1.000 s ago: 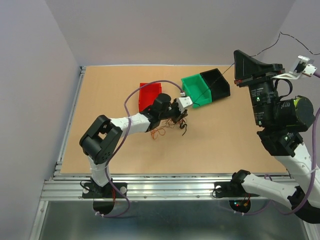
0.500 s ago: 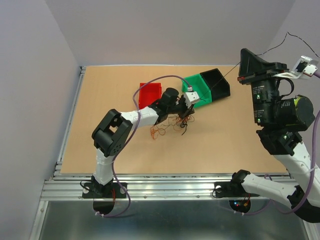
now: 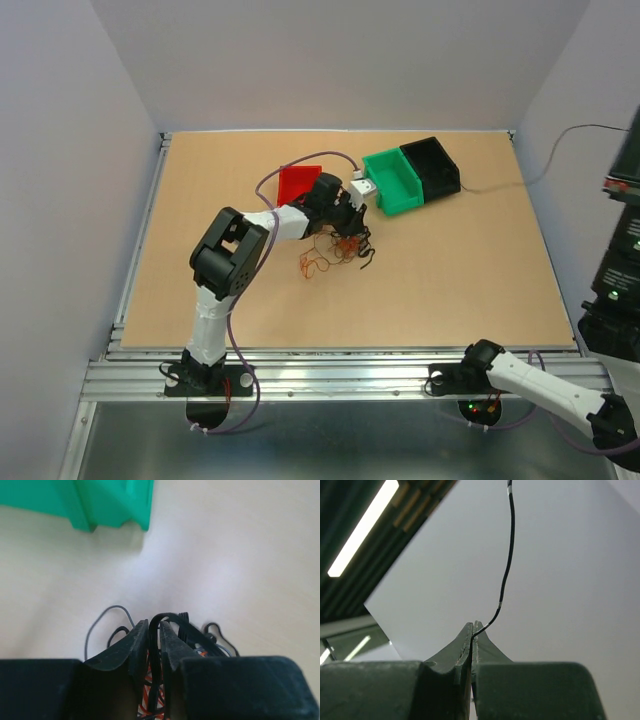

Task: Untangle the cables

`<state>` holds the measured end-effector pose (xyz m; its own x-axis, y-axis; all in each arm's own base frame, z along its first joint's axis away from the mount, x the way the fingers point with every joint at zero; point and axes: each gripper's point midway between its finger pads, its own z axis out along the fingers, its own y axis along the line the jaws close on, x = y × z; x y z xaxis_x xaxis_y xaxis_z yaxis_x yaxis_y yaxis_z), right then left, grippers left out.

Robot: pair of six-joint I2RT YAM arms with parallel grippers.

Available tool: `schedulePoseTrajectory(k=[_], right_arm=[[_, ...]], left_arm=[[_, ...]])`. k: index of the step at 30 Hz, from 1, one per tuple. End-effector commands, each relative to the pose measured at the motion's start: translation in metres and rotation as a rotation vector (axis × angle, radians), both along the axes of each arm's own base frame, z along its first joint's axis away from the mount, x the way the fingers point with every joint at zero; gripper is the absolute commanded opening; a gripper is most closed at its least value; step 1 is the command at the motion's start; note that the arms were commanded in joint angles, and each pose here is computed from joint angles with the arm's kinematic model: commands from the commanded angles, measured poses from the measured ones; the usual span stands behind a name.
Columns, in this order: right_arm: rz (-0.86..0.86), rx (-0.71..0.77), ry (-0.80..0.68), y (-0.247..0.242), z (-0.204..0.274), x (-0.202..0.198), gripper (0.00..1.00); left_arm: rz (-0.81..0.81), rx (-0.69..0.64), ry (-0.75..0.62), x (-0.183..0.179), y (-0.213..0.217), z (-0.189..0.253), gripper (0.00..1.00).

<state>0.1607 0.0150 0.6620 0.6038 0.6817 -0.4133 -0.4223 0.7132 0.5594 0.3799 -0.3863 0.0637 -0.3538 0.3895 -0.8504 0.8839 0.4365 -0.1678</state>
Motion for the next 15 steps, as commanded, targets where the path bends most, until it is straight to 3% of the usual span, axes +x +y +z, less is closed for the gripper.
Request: schedulePoseTrajectory(k=[1,7,10,11,15], right_arm=[[-0.027,0.098,-0.082,-0.029,0.015,-0.025,0.01],[-0.045,0.093,-0.075,-0.034,0.009,-0.028,0.01],[-0.053,0.080,-0.057,-0.031,0.003,-0.023,0.01],[-0.055,0.076,-0.052,-0.030,0.001,-0.021,0.01],[-0.067,0.057,-0.022,-0.022,-0.011,-0.010,0.01]], left_arm=[[0.027,0.006,0.045,0.003,0.002,0.003,0.27],[0.023,0.003,0.017,0.004,0.004,0.013,0.31],[0.024,-0.012,-0.021,0.002,0.007,0.028,0.46],[0.026,-0.017,-0.033,0.001,0.009,0.030,0.56],[0.032,-0.057,-0.105,-0.002,0.014,0.063,0.65]])
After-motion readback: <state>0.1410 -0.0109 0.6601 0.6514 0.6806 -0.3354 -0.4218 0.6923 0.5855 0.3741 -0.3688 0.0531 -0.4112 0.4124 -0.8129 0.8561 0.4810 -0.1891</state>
